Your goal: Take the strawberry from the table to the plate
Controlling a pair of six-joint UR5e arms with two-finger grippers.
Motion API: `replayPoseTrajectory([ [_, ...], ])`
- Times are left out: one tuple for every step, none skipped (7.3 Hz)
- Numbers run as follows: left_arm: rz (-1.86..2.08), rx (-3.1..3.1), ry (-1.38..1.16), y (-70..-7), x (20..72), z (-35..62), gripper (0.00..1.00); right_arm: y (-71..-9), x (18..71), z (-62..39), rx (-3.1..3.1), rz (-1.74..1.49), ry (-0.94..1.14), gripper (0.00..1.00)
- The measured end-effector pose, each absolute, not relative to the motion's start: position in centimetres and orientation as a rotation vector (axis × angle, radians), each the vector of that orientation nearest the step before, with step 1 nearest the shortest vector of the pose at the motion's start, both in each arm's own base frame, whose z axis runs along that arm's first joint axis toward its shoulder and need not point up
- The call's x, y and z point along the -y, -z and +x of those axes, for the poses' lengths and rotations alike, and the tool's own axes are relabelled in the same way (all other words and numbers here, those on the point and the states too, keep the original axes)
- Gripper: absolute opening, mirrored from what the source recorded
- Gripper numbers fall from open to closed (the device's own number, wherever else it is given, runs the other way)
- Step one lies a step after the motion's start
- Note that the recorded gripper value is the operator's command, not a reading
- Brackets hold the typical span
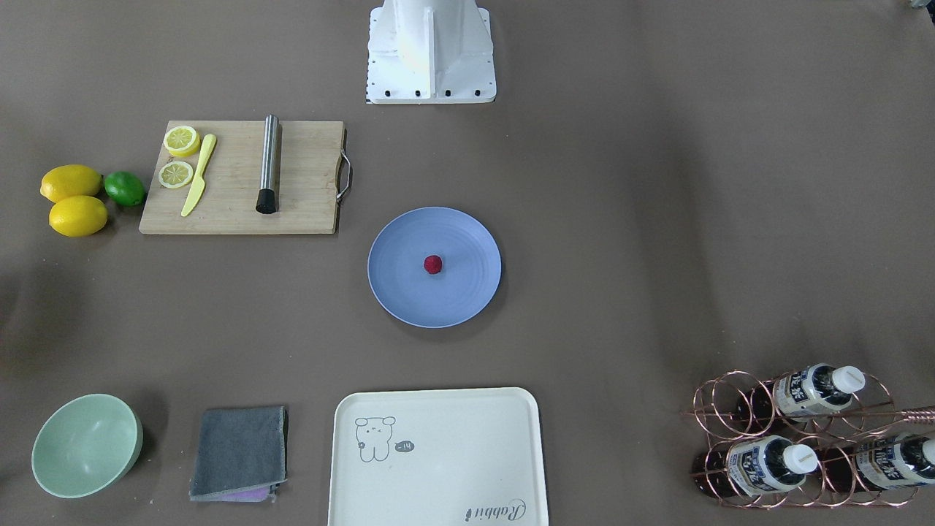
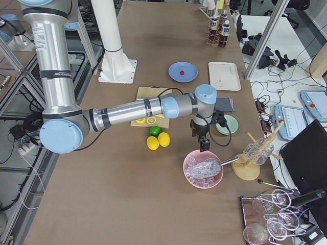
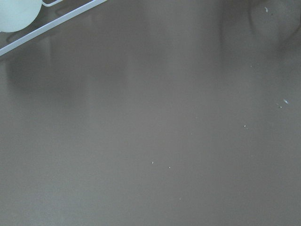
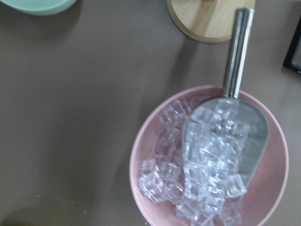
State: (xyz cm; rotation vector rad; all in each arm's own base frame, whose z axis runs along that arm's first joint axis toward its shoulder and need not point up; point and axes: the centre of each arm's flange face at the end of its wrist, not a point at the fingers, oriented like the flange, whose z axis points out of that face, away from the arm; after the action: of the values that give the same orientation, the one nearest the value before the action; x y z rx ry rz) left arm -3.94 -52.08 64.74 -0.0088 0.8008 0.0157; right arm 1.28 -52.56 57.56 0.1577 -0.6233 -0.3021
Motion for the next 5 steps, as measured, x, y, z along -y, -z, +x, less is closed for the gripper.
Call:
replayPoseTrajectory([
  [-0.016, -0.8, -0.011, -65.1, 52.0, -4.0, 0.98, -60.4, 50.1, 4.6, 0.625, 0.134, 0.258, 1.0],
  [-0.021, -0.799, -0.008, -65.4, 51.9, -4.0, 0.98, -62.4, 48.0, 6.8, 0.625, 0.114, 0.214, 1.0],
  [-0.022, -0.8, -0.007, -65.5, 52.0, -4.0, 0.98, -63.4, 47.0, 7.8, 0.622, 0.104, 0.187, 1.0],
  [-0.019, -0.8, -0.003, -65.4, 52.0, -4.2, 0.98, -63.6, 46.7, 8.2, 0.619, 0.102, 0.177, 1.0],
  [-0.015, -0.8, 0.003, -65.4, 51.9, -4.6, 0.98, -63.7, 46.7, 8.3, 0.621, 0.102, 0.172, 1.0],
])
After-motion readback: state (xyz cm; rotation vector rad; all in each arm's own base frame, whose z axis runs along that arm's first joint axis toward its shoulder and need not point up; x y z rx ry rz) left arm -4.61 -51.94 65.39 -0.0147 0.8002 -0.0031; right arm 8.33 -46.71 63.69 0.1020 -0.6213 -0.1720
